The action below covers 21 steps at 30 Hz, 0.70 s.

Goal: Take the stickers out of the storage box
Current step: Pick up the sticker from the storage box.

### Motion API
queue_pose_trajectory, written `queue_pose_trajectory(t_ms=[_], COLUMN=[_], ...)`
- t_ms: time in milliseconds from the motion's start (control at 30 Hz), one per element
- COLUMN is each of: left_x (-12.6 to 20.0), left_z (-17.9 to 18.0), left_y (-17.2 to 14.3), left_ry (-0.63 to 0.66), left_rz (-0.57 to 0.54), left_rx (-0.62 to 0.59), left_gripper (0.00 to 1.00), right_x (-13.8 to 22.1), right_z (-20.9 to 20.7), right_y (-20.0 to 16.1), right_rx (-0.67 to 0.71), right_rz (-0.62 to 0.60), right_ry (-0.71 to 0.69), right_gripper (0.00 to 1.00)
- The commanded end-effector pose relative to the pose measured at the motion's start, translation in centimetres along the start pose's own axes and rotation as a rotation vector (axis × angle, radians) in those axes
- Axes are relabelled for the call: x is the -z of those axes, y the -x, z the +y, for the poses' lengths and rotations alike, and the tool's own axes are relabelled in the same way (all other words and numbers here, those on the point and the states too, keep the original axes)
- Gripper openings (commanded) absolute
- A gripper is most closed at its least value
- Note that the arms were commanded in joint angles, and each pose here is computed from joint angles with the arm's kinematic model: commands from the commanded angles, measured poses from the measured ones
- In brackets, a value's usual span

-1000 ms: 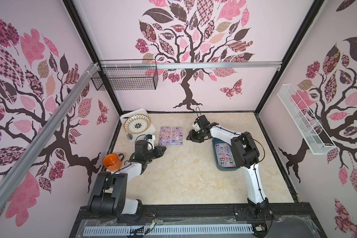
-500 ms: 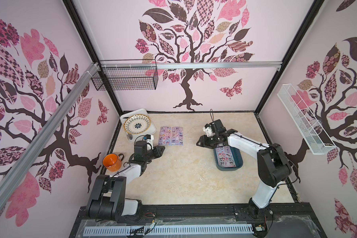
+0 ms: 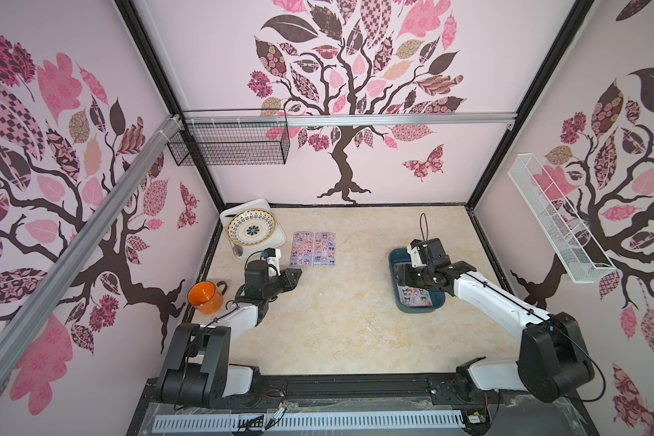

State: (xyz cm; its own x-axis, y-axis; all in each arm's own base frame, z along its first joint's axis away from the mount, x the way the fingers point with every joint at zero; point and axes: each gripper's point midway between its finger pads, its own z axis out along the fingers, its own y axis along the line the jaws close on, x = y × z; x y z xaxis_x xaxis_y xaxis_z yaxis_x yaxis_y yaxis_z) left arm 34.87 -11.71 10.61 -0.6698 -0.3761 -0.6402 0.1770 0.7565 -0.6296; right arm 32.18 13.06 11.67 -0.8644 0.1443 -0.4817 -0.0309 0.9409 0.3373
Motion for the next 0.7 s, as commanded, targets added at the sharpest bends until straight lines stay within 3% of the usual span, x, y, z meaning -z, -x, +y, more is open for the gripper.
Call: queue_pose_trajectory(t_ms=[0, 200, 567, 667], left_x=[0.0, 0.1, -0.8, -1.2], left_z=[-0.6, -1.0, -3.8, -4.4], left_y=[0.5, 0.5, 0.9, 0.8], left_ry=[-0.022, -0.044, -0.100, -0.106], left_rz=[-0.012, -0.013, -0.002, 0.002], left_rx=[-0.027, -0.039, -0.078, -0.076], left_gripper=[0.25, 0.22, 0.22, 0.22], right_x=[1.0, 0.8, -1.7, -2.4], right_z=[-3.2, -5.7, -6.0, -5.7], right_y=[0.8, 0.6, 0.4, 0.4], right_rx=[-0.033, -0.067, -0.061, -0.064], right_rz=[-0.044, -0.035, 0.042, 0.064], right_ry=[-0.116, -0.170, -0.178, -0.161], right_gripper=[0.61, 0.65, 0.67, 0.73])
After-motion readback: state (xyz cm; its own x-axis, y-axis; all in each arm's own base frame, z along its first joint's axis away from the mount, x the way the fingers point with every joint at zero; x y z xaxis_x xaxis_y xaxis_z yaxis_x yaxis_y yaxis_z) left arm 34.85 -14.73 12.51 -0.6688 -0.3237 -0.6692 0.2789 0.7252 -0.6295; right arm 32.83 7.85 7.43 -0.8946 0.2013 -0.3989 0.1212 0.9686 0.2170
